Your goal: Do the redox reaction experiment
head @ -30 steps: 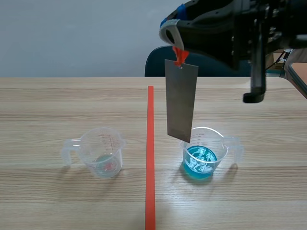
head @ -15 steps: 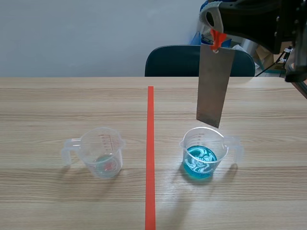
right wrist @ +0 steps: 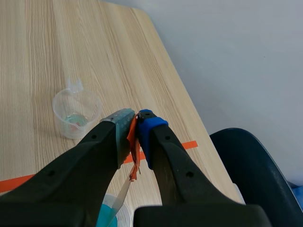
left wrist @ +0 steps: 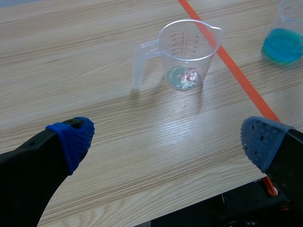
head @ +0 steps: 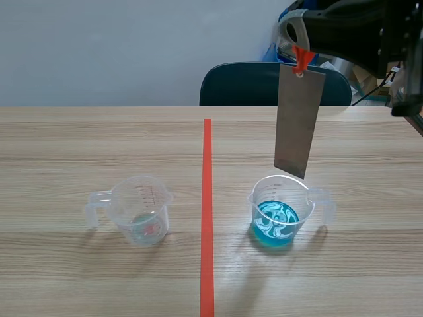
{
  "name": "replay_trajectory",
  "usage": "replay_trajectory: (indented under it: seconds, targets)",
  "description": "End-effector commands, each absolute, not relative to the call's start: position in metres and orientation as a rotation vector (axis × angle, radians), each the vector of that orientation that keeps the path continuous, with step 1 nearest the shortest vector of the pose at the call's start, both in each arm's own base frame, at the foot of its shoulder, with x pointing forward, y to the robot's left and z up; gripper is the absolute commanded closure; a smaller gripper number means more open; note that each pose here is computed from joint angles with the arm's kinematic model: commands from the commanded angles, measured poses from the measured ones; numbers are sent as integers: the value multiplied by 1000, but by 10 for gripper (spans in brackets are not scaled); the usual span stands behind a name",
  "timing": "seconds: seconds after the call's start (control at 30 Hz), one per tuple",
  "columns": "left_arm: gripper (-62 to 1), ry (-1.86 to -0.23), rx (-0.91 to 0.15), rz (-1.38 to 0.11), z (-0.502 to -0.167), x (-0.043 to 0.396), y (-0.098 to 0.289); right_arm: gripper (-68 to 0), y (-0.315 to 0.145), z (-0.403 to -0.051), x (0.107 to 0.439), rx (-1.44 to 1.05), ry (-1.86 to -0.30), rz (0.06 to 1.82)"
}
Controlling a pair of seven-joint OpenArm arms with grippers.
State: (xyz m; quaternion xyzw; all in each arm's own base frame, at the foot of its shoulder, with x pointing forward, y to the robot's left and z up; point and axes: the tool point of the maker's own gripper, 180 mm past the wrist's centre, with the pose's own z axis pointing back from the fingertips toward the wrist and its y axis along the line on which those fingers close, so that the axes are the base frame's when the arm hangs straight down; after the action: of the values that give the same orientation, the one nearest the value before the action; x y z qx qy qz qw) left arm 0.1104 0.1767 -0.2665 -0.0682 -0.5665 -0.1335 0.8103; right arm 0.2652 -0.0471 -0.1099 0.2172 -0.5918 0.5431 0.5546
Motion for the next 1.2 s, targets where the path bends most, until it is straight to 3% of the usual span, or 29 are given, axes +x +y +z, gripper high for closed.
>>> replay_trajectory:
  seconds: [0.0, 1.17]
  targets:
    - [-623, -1242, -151, -278, -259, 114, 174, -6, -46, -109, 262, 538, -1401, 1280]
    - [-623, -1241, -151, -278, -259, 114, 174, -6, -46, -114, 261, 546, -1382, 1271]
